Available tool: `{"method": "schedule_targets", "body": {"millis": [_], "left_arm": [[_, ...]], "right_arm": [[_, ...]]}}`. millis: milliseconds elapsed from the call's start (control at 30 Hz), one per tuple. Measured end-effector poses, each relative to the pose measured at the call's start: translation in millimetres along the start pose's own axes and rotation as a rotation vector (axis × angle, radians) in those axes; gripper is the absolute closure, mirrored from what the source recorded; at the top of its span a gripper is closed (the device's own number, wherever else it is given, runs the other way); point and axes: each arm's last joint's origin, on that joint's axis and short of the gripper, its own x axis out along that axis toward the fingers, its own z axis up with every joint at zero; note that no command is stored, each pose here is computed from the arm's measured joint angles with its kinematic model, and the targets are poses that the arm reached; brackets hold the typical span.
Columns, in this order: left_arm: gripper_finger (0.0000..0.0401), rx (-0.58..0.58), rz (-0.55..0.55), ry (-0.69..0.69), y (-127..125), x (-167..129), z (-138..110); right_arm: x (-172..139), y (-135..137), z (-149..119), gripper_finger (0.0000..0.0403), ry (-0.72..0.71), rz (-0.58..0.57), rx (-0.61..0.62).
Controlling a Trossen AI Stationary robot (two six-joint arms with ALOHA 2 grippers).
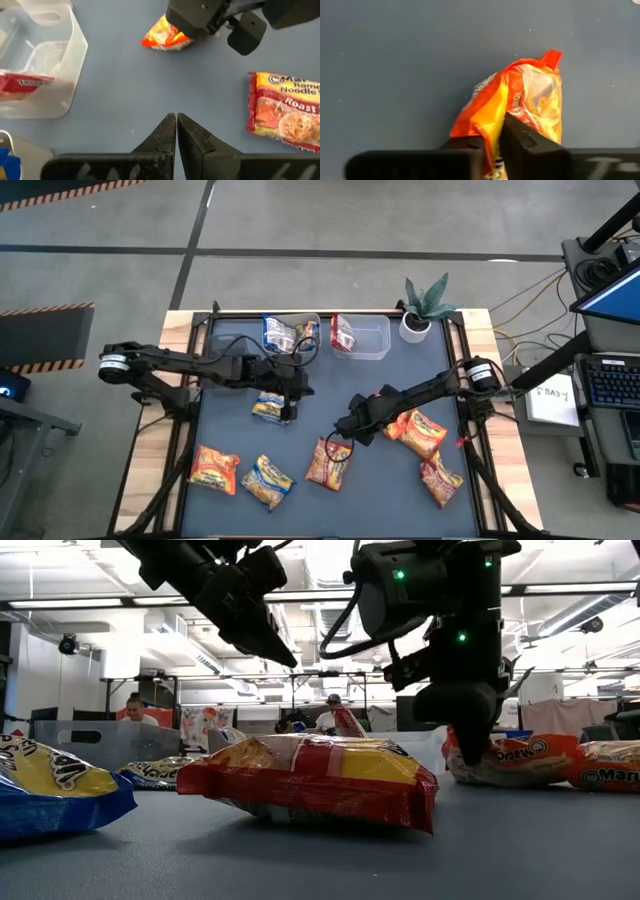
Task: Sort Maruchan noodles
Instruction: Put the orange noodle pack into the black bin
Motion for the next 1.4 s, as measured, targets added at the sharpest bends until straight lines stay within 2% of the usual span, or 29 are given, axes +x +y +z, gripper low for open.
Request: {"method": "schedule_targets", "body": {"millis": [200,300,367,500,567,667,767,933,1033,1133,1267,1400], "left_arm": [[0.0401,0.017,-0.008,-0.052,0.2,-2.7,5.2],[0.0401,0.024,-0.078,-0.099,-1.6,-3.9,8.9],[0.0401,0.031,-0.175,-0.140,-4.1,-4.9,11.7],[0.0401,0.070,-0.504,-0.272,-12.7,-9.6,19.8],[0.0401,0.077,-0.586,-0.301,-15.3,-11.7,22.0],[0.0401,0.061,-0.571,-0.293,-15.9,-11.3,21.8],[0.0401,0.043,-0.497,-0.277,-14.3,-9.7,21.0],[0.0401,0.013,-0.380,-0.262,-11.1,-7.7,20.7],[0.0401,-0.014,-0.342,-0.256,-10.0,-7.3,20.8],[0.0401,-0.046,-0.325,-0.258,-9.3,-7.3,21.6],[0.0401,-0.061,-0.325,-0.262,-9.2,-7.3,22.2],[0.0401,-0.061,-0.325,-0.264,-9.2,-7.3,22.4]], "right_arm": [[-17.2,-8.4,0.6,0.0394,-0.063,0.035,-0.045],[-32.5,-16.0,1.1,0.0394,-0.145,0.072,-0.052],[-43.3,-22.1,1.0,0.0394,-0.218,0.117,-0.040],[-58.1,-33.5,-2.5,0.0394,-0.366,0.249,-0.009],[-62.4,-42.8,-8.8,0.0394,-0.402,0.292,0.011],[-63.5,-62.7,-21.9,0.0394,-0.349,0.373,0.077],[-54.1,-80.8,-38.1,0.0394,-0.269,0.430,0.199],[-17.0,-93.9,-66.7,0.0394,-0.161,0.380,0.299],[4.3,-92.7,-74.2,0.0394,-0.145,0.365,0.324],[15.8,-83.7,-71.1,0.0394,-0.194,0.434,0.320],[15.8,-64.3,-51.6,0.0394,-0.360,0.581,0.274],[0.3,-51.4,-26.8,0.0394,-0.528,0.671,0.199]]}}
